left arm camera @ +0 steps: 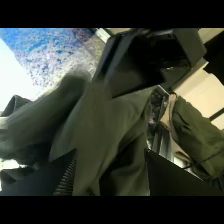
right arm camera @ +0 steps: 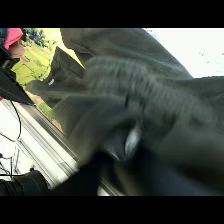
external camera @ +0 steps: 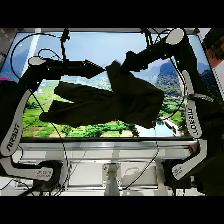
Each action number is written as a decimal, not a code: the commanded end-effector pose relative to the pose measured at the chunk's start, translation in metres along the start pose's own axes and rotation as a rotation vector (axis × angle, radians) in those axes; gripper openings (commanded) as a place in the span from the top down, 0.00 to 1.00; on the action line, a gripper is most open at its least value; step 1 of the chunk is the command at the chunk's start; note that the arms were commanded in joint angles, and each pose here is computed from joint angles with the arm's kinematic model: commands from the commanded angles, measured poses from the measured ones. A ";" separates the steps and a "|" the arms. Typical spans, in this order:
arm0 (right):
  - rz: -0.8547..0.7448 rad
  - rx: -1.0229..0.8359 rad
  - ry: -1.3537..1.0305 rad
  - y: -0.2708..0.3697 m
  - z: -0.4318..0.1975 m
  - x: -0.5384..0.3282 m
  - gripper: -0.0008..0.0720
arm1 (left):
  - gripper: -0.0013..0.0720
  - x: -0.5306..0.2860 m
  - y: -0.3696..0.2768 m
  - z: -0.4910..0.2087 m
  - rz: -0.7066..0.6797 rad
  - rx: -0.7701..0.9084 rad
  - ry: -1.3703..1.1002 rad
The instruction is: Fold the clothes and pants, and hang the long-sleeved shirts on hangers.
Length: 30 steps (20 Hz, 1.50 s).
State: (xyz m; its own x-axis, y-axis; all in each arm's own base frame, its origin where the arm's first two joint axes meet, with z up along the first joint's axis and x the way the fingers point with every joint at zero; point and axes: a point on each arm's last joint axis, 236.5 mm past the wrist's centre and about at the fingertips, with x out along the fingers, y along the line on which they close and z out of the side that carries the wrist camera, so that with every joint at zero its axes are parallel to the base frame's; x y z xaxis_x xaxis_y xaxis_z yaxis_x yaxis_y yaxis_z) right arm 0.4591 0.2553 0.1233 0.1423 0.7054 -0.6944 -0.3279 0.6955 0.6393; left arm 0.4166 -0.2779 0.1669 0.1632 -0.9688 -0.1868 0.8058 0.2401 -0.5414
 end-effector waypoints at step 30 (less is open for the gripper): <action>-0.008 0.196 -0.174 -0.092 0.029 -0.096 0.37 | 0.36 0.035 0.139 -0.165 0.306 -0.930 0.258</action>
State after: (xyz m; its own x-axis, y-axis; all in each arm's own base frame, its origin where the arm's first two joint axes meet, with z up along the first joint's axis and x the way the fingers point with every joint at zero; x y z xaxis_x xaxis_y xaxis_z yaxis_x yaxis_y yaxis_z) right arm 0.5005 0.1267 0.1378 0.2972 0.6981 -0.6514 -0.1390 0.7065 0.6939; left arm 0.4410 -0.2667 -0.0438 0.0743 -0.8528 -0.5170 -0.0183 0.5171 -0.8557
